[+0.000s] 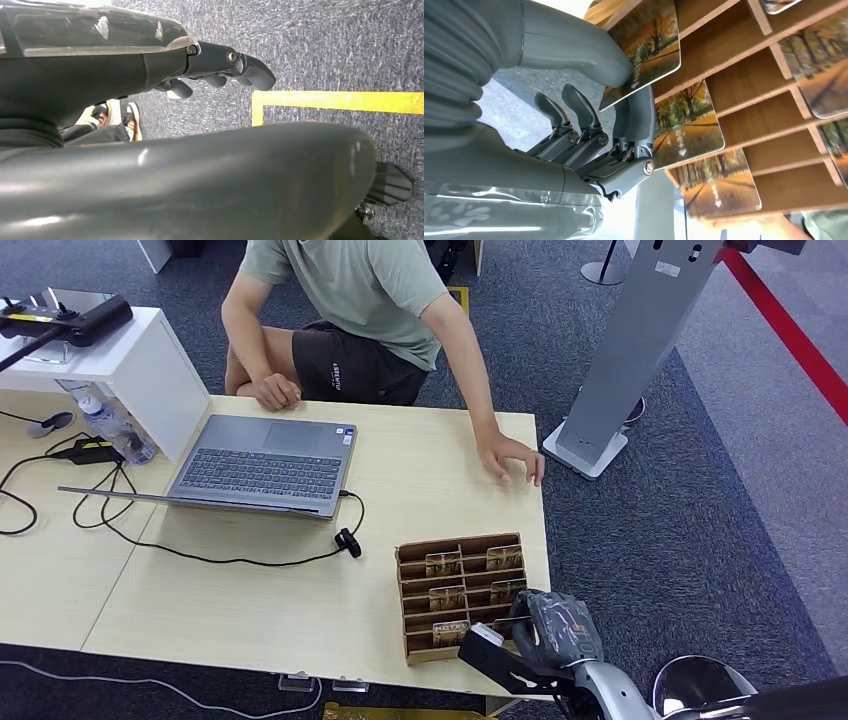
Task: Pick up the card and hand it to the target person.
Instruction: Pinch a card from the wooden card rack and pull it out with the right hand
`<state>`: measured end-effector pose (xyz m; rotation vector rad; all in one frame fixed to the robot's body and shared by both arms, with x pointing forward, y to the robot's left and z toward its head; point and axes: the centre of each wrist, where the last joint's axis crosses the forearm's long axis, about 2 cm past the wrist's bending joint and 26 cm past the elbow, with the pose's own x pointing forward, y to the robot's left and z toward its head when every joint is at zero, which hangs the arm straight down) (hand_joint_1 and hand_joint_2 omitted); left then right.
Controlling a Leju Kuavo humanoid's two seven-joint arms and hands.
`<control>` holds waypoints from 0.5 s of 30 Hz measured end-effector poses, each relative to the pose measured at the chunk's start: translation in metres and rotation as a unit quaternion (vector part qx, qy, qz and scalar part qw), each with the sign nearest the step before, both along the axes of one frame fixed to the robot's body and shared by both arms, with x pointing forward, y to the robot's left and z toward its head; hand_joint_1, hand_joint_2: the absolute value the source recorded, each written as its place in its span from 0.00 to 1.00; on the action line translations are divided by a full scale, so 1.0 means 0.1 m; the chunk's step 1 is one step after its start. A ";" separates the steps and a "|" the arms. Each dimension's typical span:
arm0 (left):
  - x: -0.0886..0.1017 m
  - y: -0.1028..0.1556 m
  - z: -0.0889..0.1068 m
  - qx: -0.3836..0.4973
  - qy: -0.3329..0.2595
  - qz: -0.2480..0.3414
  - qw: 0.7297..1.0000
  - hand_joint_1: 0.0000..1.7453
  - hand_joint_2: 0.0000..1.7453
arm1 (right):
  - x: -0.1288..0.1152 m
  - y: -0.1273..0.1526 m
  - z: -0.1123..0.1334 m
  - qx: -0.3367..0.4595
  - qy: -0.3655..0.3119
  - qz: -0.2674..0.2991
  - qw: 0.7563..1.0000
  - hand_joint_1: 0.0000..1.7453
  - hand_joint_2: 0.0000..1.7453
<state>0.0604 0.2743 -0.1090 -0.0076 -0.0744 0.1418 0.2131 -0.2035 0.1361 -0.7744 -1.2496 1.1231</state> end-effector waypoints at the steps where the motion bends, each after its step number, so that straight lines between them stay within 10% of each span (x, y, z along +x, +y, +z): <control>1: 0.00 0.00 0.00 0.000 0.000 0.000 1.000 0.00 0.00 | 0.00 0.00 0.01 0.003 -0.005 0.005 1.000 0.89 1.00; 15: 0.01 -0.01 0.00 -0.007 -0.003 -0.011 1.000 0.00 0.00 | 0.32 0.18 0.52 0.054 -0.105 0.083 0.990 0.89 1.00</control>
